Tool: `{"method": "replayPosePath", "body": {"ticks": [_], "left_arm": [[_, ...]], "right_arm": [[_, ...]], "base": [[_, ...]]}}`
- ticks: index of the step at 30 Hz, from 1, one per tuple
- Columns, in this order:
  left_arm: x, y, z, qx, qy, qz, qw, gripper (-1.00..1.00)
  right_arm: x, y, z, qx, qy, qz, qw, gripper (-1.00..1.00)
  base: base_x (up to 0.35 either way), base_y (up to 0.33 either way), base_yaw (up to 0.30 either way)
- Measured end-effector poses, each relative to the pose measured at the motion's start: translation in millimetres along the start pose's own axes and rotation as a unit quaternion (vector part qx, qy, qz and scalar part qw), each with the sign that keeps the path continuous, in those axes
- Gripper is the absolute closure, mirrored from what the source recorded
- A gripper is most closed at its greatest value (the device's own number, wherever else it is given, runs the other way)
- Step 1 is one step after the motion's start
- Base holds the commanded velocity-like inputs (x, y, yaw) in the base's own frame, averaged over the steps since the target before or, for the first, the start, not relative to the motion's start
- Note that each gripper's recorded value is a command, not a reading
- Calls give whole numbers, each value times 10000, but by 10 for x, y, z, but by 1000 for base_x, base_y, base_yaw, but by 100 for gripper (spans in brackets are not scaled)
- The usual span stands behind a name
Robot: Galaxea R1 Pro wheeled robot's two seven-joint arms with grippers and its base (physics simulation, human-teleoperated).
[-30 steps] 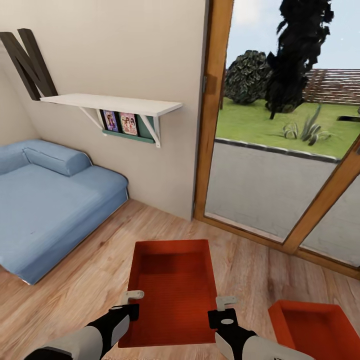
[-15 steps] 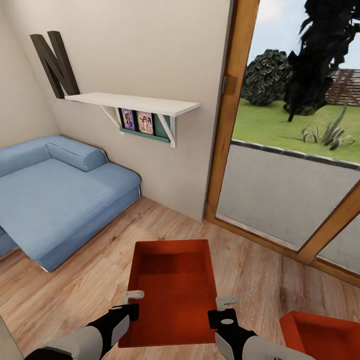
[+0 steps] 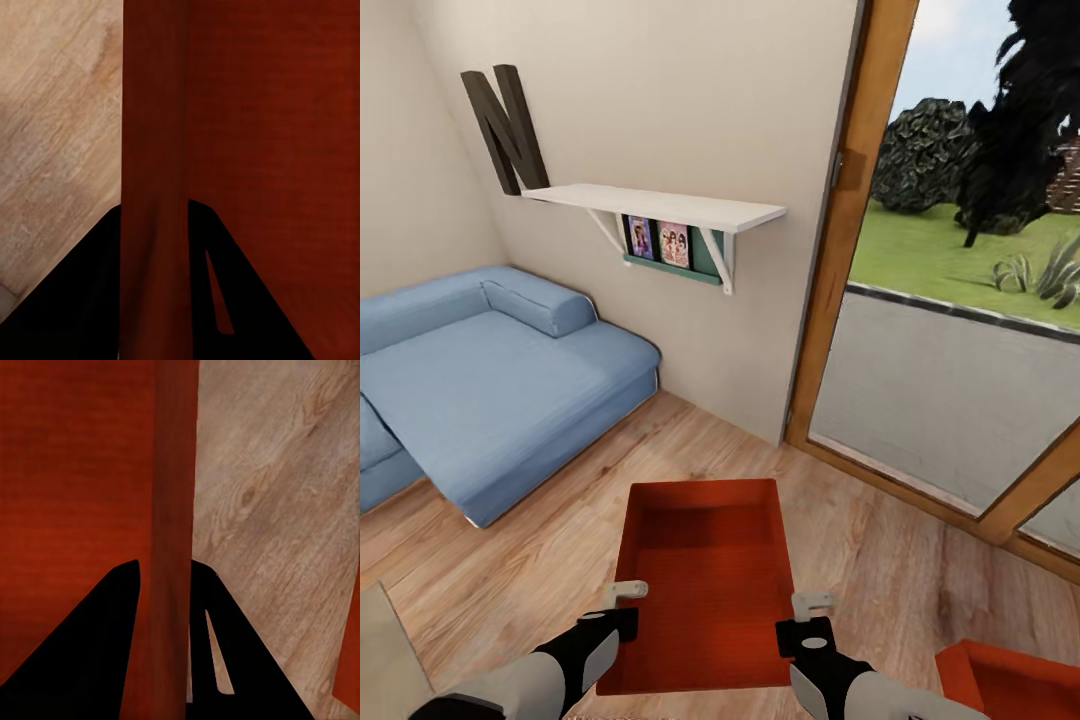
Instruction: Move the two storage containers from the living room to the garage. In the garage, place one container on the floor and stack the other container on top of it (either order is fine).
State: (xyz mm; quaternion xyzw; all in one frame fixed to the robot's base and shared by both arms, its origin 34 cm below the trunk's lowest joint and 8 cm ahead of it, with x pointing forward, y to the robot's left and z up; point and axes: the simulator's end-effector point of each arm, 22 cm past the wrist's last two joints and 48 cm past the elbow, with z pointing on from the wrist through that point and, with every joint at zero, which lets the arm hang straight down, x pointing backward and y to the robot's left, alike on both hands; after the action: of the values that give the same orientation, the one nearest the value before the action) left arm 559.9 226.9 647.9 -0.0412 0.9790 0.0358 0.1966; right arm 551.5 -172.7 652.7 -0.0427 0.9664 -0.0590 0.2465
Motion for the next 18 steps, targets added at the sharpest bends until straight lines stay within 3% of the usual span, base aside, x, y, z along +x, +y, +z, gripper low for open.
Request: {"method": "replayPosePath", "body": {"ticks": [18], "left_arm": [[-2,0,0,2,-4,-1,10000,100]], "right_arm": [[-1,0,0,0,-4,1,10000,100]], "base": [[0,0,271]]}}
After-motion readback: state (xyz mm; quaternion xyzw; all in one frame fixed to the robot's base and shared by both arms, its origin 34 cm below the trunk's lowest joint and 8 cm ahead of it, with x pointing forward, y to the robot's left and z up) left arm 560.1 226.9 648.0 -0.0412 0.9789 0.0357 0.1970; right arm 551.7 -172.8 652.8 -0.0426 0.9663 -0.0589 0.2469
